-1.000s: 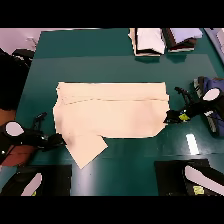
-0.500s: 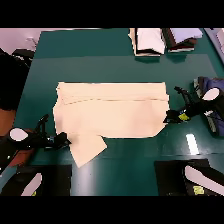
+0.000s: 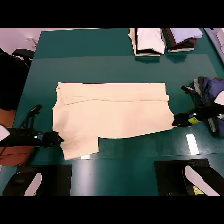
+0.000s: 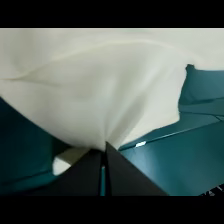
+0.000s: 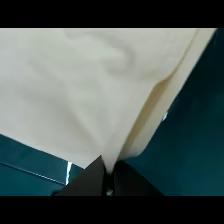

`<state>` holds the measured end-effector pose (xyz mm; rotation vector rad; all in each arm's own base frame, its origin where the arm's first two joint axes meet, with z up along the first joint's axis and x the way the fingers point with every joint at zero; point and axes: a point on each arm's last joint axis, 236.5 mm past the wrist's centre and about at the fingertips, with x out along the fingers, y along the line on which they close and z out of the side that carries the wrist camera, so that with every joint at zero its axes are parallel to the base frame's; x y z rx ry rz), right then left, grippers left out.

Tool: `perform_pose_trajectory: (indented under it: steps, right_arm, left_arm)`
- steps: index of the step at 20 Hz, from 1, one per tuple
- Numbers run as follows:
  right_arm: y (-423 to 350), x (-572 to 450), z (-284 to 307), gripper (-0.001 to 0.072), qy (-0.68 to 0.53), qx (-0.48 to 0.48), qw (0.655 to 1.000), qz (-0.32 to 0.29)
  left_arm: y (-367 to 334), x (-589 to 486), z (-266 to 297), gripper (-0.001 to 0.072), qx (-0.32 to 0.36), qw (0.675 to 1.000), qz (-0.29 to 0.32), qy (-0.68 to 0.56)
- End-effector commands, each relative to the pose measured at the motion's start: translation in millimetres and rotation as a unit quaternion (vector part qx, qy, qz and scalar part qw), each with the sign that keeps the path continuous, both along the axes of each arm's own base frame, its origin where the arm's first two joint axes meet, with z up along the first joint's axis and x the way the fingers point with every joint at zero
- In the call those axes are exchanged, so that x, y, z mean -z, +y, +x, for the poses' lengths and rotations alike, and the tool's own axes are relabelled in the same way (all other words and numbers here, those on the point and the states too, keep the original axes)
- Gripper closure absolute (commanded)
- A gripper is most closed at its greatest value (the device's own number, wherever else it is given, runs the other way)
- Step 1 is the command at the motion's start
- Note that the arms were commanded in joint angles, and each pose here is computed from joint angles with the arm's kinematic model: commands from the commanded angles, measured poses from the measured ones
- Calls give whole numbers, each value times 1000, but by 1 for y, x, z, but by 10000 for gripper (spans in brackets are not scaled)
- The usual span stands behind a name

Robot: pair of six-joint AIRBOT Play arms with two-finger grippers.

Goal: Fold the shirts.

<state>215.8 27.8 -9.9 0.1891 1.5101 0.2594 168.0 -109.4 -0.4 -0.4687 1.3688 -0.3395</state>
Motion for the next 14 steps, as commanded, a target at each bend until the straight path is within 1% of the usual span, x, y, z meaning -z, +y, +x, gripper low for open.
perform_pose_trajectory:
  steps: [1, 4, 6, 10, 14]
  right_arm:
    - [-17, -19, -17, 695, -21, 5, 999, -45]
    - [-22, -27, -13, 696, -41, 24, 998, -47]
    - [-28, -35, 3, 696, -48, 31, 997, -48]
    - [-29, -44, 73, 696, -85, 16, 995, -54]
    - [-22, -26, 129, 696, -58, 1, 997, -47]
  left_arm:
    - [-3, -35, -23, 687, 28, 1000, 1, 2]
    - [-5, -58, 1, 687, 18, 999, -5, -45]
    - [-1, -61, 30, 687, 8, 997, 0, -81]
    - [14, -41, 103, 686, -4, 994, 25, -105]
    - [24, -28, 187, 685, 0, 993, 40, -112]
